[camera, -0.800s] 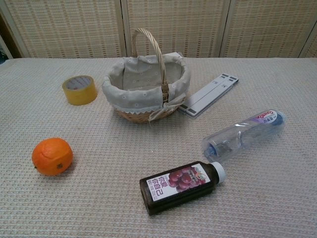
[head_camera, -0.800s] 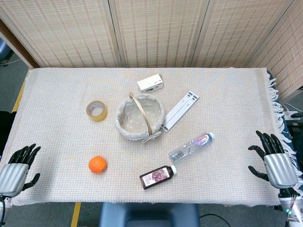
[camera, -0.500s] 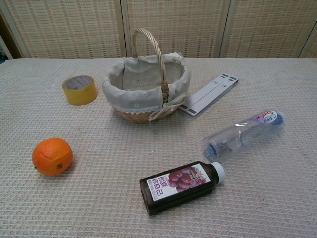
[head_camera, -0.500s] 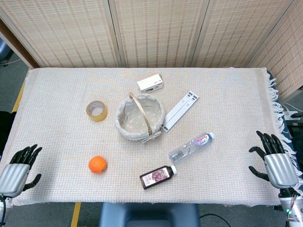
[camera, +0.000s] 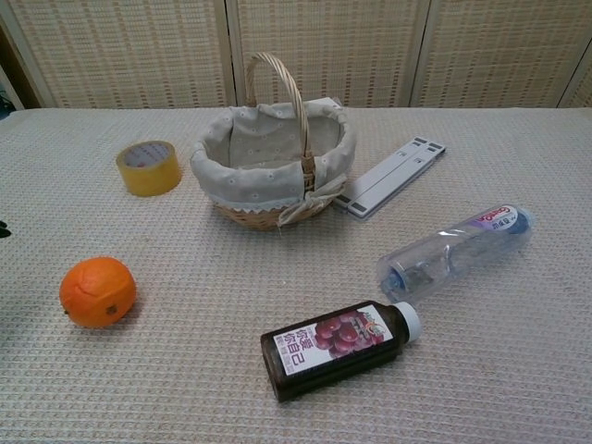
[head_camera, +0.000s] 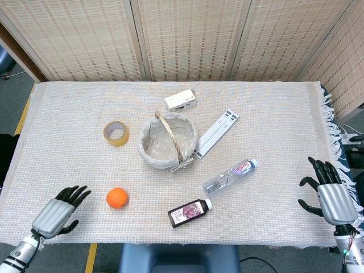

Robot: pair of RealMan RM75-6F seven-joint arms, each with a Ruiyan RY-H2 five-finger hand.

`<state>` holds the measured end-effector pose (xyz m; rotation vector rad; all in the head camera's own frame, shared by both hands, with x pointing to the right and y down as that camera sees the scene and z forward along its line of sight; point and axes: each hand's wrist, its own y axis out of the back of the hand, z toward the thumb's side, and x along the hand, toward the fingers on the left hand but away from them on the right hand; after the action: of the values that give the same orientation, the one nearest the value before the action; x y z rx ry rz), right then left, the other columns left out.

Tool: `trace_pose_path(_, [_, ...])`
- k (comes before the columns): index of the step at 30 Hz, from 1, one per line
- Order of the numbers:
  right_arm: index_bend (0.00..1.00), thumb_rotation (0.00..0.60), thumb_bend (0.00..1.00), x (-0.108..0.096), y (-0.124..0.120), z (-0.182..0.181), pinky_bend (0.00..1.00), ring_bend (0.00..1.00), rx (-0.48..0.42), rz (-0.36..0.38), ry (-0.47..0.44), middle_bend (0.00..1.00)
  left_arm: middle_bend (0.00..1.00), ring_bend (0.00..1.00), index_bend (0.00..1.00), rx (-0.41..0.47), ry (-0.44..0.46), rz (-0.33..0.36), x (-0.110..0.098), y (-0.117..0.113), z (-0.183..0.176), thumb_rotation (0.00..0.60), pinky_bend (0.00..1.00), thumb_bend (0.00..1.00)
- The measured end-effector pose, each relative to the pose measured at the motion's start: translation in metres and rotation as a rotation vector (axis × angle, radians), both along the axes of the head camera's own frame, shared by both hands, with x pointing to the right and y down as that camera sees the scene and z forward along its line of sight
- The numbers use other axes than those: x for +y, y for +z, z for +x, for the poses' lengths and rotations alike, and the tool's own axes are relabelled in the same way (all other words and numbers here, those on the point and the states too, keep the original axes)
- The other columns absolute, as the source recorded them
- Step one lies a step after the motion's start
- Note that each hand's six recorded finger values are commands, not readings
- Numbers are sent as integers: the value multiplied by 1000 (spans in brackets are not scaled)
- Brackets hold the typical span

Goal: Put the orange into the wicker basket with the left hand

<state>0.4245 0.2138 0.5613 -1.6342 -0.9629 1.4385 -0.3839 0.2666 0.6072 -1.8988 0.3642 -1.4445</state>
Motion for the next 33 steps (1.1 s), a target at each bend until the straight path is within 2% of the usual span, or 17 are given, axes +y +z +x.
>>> trace_pose_path(4, [498, 600, 64, 0, 1, 1, 0, 0, 0, -7, 6, 0, 0, 0, 0, 19, 79, -31, -1, 14, 29, 600, 94, 341])
trace_pose_path(11, [519, 600, 64, 0, 2, 2, 0, 0, 5, -22, 13, 0, 0, 0, 0, 31, 127, -49, -6, 35, 61, 600, 94, 337])
trace_pose_path(19, [541, 600, 64, 1, 2, 2, 0, 0, 1, -27, 20, 0, 0, 0, 0, 16, 145, -45, -19, 51, 76, 600, 93, 339])
trace_pose_path(25, [557, 600, 64, 1, 2, 3, 0, 0, -3, -27, 27, 0, 0, 0, 0, -21, 146, -66, -21, 63, 76, 600, 105, 348])
trace_pose_path(27, [561, 600, 64, 1, 2, 3, 0, 0, -4, -28, 28, 0, 1, 10, 15, -26, 140, -70, -21, 66, 77, 600, 158, 404])
trace_pose_path(28, [564, 600, 64, 1, 2, 3, 0, 0, -4, -29, 28, 0, 38, 61, 82, -26, 137, -64, -21, 67, 78, 600, 232, 468])
trace_pose_path(29, [567, 600, 64, 1, 2, 3, 0, 0, -5, -28, 28, 0, 134, 165, 199, -25, 134, -56, -23, 68, 79, 600, 349, 537])
trace_pose_path(30, [569, 600, 64, 0, 2, 3, 0, 0, -5, -29, 27, 0, 254, 286, 321, -23, 128, -45, -24, 68, 80, 600, 460, 586])
trace_pose_path(31, [572, 600, 64, 0, 2, 3, 0, 0, -5, -28, 27, 0, 414, 428, 450, -18, 119, -28, -26, 69, 81, 600, 587, 634])
trace_pose_path(32, [575, 600, 64, 0, 2, 3, 0, 0, -6, -28, 28, 0, 535, 536, 538, -13, 111, -16, -27, 69, 82, 600, 684, 664])
trace_pose_path(33, [577, 600, 64, 0, 2, 3, 0, 0, -6, -28, 28, 0, 600, 594, 587, -7, 101, -5, -28, 68, 82, 600, 736, 679])
